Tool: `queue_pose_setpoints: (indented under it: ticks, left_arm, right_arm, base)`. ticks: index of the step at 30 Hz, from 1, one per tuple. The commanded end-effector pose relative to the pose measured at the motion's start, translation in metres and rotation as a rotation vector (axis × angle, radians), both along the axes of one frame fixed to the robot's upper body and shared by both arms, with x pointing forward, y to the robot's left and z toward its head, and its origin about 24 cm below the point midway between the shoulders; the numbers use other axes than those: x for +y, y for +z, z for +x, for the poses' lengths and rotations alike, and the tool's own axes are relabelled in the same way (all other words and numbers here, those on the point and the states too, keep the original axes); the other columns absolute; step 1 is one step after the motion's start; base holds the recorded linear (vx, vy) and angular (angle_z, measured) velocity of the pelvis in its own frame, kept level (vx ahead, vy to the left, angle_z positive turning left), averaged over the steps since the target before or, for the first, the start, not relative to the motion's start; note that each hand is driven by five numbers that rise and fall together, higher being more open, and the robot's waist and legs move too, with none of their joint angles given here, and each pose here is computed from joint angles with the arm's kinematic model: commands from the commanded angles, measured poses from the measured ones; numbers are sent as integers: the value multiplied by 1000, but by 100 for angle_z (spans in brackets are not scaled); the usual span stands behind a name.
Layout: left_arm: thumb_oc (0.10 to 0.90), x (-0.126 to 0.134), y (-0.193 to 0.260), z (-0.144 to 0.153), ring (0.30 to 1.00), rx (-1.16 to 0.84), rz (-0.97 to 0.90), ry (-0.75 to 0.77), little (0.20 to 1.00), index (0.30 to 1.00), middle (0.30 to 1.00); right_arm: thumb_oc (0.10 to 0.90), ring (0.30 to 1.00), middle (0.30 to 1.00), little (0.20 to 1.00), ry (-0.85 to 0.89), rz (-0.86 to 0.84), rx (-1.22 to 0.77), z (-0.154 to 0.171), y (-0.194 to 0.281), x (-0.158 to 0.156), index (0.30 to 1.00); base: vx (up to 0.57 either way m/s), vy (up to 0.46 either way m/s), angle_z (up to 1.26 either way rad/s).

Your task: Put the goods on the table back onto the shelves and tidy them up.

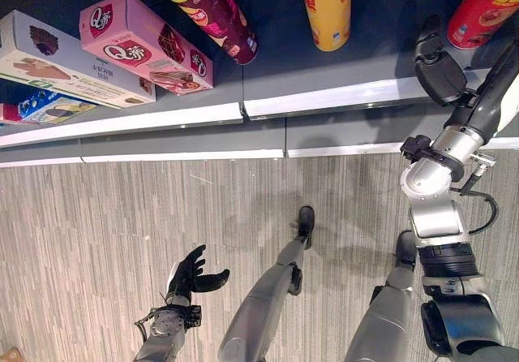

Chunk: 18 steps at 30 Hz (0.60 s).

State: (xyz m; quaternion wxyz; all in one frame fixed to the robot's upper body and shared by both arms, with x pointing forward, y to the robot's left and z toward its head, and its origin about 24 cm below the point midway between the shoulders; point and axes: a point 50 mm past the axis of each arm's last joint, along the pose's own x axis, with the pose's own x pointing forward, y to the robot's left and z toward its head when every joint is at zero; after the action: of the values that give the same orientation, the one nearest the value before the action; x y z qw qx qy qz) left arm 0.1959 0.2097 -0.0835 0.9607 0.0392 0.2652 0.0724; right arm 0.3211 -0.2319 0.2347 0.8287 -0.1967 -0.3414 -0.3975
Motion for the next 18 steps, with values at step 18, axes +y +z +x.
queue_pose_setpoints:
  ticks: [18]
  left_arm:
    - [800,25,-4,-9,900,33,72,105,900,900,900]
  right_arm:
    - [800,900,900,900,137,-132,-203,-14,40,20,900]
  base:
    - [0,0,0]
